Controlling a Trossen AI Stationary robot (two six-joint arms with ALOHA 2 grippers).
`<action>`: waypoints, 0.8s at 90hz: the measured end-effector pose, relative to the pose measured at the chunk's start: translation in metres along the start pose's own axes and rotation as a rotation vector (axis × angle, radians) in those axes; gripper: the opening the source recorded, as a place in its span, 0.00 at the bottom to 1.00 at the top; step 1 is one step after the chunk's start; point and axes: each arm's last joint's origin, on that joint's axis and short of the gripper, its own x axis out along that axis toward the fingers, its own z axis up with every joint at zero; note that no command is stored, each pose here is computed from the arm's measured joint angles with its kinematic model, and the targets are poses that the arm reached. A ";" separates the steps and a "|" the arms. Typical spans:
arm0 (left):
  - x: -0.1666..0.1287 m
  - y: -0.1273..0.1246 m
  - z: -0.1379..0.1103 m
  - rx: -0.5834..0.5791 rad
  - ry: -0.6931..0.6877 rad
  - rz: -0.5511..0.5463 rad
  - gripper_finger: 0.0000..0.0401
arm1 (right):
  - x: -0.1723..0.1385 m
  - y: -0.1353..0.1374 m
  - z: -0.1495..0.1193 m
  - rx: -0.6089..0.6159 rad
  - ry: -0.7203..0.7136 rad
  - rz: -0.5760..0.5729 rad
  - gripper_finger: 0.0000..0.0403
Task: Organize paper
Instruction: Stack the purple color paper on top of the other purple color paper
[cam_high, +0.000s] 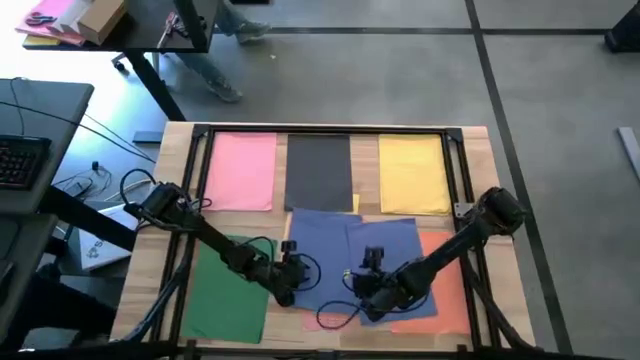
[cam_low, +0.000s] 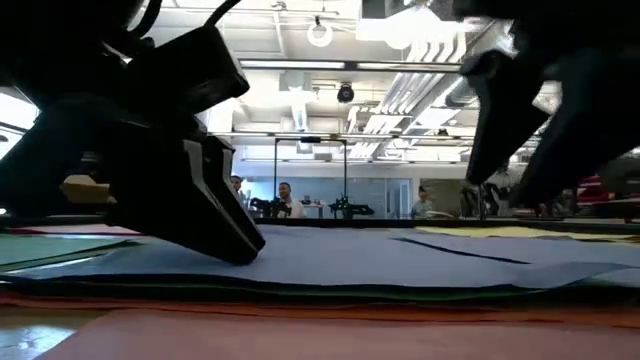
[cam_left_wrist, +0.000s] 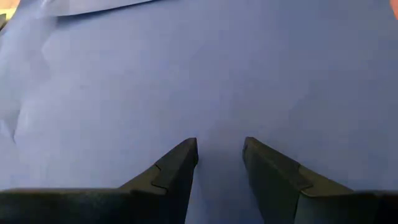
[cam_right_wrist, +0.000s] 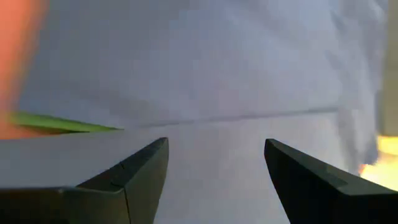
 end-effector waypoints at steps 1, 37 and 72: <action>0.000 0.000 0.000 0.000 0.000 0.000 0.32 | -0.001 0.002 0.000 -0.005 -0.004 0.010 0.63; 0.000 0.000 0.000 -0.001 -0.006 0.013 0.32 | 0.002 0.079 -0.029 -0.143 -0.081 0.152 0.63; 0.001 0.000 0.000 0.000 -0.011 0.015 0.32 | 0.012 0.074 -0.047 -0.086 -0.043 -0.119 0.63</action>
